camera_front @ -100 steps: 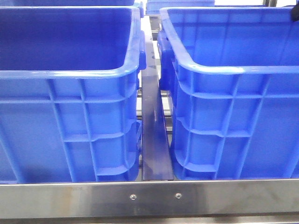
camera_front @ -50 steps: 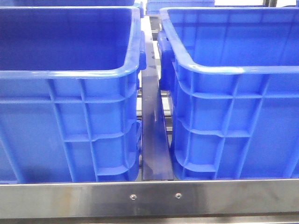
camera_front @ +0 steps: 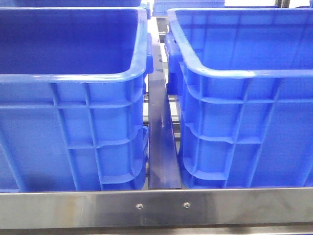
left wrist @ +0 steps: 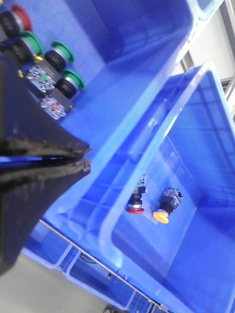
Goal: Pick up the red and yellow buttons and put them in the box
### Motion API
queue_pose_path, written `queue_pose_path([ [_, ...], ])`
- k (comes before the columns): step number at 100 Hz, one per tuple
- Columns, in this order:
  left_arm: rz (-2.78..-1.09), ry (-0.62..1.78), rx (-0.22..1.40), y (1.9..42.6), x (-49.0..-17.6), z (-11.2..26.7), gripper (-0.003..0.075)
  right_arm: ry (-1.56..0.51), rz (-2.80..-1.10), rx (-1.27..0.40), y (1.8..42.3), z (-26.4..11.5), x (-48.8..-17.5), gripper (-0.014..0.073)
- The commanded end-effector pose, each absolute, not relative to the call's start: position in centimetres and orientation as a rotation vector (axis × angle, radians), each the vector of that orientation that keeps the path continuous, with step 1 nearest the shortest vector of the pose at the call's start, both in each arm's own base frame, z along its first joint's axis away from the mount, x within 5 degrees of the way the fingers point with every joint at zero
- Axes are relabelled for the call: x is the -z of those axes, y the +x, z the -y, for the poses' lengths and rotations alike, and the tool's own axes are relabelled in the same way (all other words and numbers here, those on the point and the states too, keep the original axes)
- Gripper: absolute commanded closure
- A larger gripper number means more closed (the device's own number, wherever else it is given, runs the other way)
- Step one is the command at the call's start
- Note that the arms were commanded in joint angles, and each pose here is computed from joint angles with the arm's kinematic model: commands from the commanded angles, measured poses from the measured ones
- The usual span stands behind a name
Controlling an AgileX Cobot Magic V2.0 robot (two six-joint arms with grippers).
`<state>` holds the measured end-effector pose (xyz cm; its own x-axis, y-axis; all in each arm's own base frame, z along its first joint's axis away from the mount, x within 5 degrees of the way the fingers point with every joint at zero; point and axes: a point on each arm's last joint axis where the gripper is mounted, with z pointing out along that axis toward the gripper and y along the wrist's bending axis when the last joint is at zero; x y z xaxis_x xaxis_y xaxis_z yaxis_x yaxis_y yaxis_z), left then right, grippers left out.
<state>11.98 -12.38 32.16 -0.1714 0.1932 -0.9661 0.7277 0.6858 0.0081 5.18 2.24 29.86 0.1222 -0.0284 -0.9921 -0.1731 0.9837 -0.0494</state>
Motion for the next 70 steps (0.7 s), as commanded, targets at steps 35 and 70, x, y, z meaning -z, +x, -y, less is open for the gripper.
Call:
queue_pose_path([
  [35,-1.573,0.660,0.609,11.0,-33.4,11.4,0.0739,-0.149,-1.375,-0.091,4.0,-2.3,-29.7,0.0655],
  [70,-1.618,0.679,0.597,11.7,-32.6,12.1,0.0739,-0.149,-1.375,-0.091,4.0,-2.3,-29.7,0.0655],
])
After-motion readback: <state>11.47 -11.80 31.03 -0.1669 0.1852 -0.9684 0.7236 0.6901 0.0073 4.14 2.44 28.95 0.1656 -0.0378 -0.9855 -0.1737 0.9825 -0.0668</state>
